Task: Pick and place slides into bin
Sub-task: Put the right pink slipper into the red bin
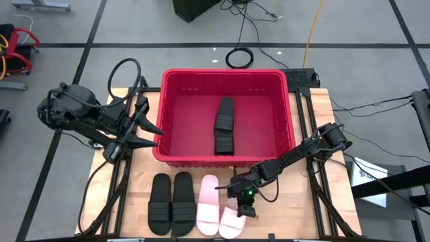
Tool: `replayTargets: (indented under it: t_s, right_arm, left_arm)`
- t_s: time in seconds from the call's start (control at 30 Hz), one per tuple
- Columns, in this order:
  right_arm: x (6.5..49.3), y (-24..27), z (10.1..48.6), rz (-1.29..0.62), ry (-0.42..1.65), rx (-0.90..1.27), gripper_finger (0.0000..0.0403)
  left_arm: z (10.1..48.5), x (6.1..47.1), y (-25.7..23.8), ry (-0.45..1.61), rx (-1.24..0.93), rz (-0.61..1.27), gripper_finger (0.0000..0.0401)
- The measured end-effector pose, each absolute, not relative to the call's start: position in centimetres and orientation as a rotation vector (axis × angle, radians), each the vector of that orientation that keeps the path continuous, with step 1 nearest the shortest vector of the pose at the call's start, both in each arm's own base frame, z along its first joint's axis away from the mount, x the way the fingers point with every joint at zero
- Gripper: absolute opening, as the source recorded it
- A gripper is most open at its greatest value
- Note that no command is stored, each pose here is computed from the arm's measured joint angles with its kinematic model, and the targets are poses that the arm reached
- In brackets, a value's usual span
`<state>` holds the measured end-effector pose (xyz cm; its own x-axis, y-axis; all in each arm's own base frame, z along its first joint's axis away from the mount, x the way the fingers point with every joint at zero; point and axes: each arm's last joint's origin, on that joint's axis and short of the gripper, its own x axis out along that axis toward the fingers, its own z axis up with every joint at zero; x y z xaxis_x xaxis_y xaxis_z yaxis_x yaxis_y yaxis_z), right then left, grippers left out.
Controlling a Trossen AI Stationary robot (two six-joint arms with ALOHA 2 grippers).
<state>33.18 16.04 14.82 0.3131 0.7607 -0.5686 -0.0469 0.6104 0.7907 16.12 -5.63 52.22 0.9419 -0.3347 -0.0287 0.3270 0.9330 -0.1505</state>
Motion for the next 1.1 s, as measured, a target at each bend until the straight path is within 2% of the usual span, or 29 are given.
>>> replayTargets:
  t_s: [0.27,0.43,0.77,0.97,1.1]
  right_arm:
    - [33.2,15.5,15.1,0.713,1.213,0.853,0.0005]
    - [33.9,15.0,16.7,0.83,1.148,0.926,0.001]
    - [35.0,13.6,24.9,1.08,0.659,1.051,0.0007]
    - [34.1,12.2,29.4,1.119,0.396,1.074,0.0007]
    - [33.8,10.9,31.9,1.077,0.219,1.025,0.0007]
  left_arm:
    - [51.9,16.1,-5.6,0.085,-0.14,-0.336,0.0152]
    - [51.8,16.1,-5.6,0.093,-0.139,-0.335,0.0152]
    - [51.9,16.1,-5.6,0.09,-0.139,-0.336,0.0152]
    - [52.0,16.1,-5.6,0.076,-0.128,-0.337,0.0152]
    - [52.0,16.1,-5.6,0.076,-0.124,-0.337,0.0152]
